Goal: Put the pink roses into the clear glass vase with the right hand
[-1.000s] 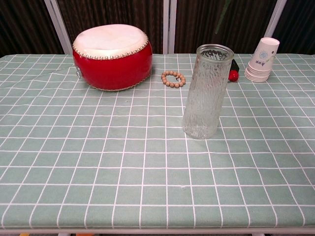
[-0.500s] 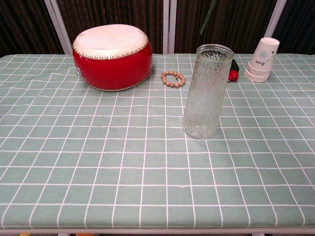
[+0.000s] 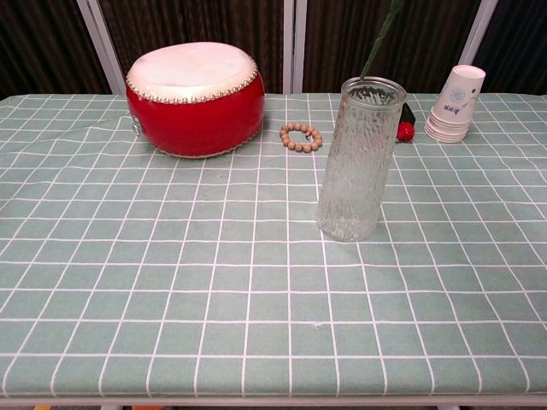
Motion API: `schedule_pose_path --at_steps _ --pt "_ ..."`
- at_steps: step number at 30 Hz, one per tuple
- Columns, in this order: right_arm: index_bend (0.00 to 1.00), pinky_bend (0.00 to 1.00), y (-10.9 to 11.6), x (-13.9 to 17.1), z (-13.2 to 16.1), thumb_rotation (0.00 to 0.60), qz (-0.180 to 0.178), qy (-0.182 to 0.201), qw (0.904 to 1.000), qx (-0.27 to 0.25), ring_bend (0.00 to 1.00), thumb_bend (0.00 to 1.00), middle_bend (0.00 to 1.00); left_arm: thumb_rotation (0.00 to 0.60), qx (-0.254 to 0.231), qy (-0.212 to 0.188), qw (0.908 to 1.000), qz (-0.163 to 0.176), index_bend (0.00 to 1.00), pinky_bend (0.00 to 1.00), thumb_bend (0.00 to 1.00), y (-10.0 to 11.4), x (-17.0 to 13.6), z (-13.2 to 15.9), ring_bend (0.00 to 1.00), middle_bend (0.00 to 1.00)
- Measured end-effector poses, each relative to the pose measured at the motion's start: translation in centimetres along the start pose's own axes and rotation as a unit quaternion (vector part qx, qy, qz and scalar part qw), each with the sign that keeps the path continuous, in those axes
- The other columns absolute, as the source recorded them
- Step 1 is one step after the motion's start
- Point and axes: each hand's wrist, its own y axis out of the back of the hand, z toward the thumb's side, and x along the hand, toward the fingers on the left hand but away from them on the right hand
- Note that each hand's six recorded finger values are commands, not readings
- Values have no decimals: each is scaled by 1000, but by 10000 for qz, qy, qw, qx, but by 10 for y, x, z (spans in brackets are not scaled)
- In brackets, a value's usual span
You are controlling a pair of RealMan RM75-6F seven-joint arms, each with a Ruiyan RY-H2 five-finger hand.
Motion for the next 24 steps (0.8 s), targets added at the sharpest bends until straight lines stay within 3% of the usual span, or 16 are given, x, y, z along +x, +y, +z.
schedule_pose_path --at_steps 7,24 --pt "639 14 7 -7 -8 600 -153 -200 9994 244 286 169 685 600 -37 23 10000 -32 74 170 23 -2 0 -1 0 23" --pt "601 14 -4 -30 -49 600 -155 -584 9976 329 270 165 683 600 -53 142 9999 -71 74 170 22 -5 -4 -12 0 23"
